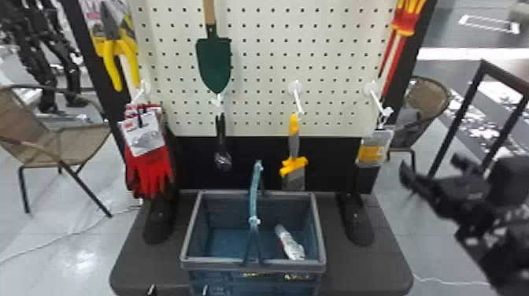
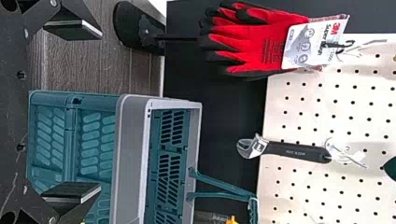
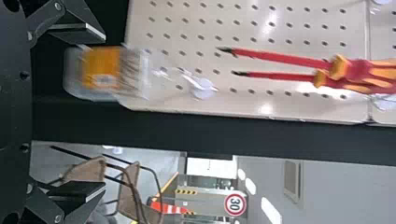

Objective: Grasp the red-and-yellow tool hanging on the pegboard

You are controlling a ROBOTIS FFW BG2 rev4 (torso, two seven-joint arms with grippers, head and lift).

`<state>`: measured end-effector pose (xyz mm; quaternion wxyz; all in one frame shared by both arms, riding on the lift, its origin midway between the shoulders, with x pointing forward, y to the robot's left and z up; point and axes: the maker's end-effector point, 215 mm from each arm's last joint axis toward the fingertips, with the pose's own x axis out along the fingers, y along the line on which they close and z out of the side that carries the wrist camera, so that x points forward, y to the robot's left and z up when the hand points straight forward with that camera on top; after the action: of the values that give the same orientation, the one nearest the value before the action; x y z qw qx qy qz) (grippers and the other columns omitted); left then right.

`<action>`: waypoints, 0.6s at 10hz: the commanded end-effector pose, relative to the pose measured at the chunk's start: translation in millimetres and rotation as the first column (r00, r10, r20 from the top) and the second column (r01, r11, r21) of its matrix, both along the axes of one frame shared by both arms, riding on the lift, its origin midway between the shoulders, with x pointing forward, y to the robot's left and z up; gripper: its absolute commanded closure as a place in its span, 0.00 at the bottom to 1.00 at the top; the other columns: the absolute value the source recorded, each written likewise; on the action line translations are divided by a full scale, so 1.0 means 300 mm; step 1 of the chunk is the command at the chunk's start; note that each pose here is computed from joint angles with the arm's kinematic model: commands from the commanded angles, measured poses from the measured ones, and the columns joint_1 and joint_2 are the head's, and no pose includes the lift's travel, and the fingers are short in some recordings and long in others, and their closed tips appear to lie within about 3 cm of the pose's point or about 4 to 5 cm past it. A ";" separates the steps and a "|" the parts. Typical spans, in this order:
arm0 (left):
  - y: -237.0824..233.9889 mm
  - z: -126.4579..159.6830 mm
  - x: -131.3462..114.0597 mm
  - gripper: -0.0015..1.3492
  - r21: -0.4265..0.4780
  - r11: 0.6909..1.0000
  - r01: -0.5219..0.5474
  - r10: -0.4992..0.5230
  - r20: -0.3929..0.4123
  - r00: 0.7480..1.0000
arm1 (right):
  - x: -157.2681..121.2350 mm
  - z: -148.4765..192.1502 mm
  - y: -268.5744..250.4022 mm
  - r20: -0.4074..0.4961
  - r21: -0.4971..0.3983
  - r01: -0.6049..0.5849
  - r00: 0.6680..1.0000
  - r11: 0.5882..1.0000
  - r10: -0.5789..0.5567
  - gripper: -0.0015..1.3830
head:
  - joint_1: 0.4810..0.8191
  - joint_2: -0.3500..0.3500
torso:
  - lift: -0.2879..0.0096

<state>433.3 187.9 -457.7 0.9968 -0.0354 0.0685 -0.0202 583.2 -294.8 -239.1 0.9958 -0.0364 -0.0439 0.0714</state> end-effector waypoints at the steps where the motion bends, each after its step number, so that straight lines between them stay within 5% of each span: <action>1: -0.005 -0.002 0.000 0.12 0.001 1.000 0.004 -0.004 -0.003 1.000 | 0.071 0.149 -0.057 0.029 -0.011 0.008 1.000 1.000 -0.008 0.13 | 0.20 0.50 | 0.63; 6: -0.043 -0.011 0.019 0.12 0.014 0.999 0.040 -0.040 -0.019 0.999 | 0.162 0.646 -0.133 0.056 -0.056 -0.086 0.994 0.995 0.090 0.13 | 0.20 0.50 | 0.63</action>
<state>439.4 176.0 -459.5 0.9959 -0.0271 0.0765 -0.0388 631.1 -333.9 -63.0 0.9896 -0.0671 -0.0693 0.1070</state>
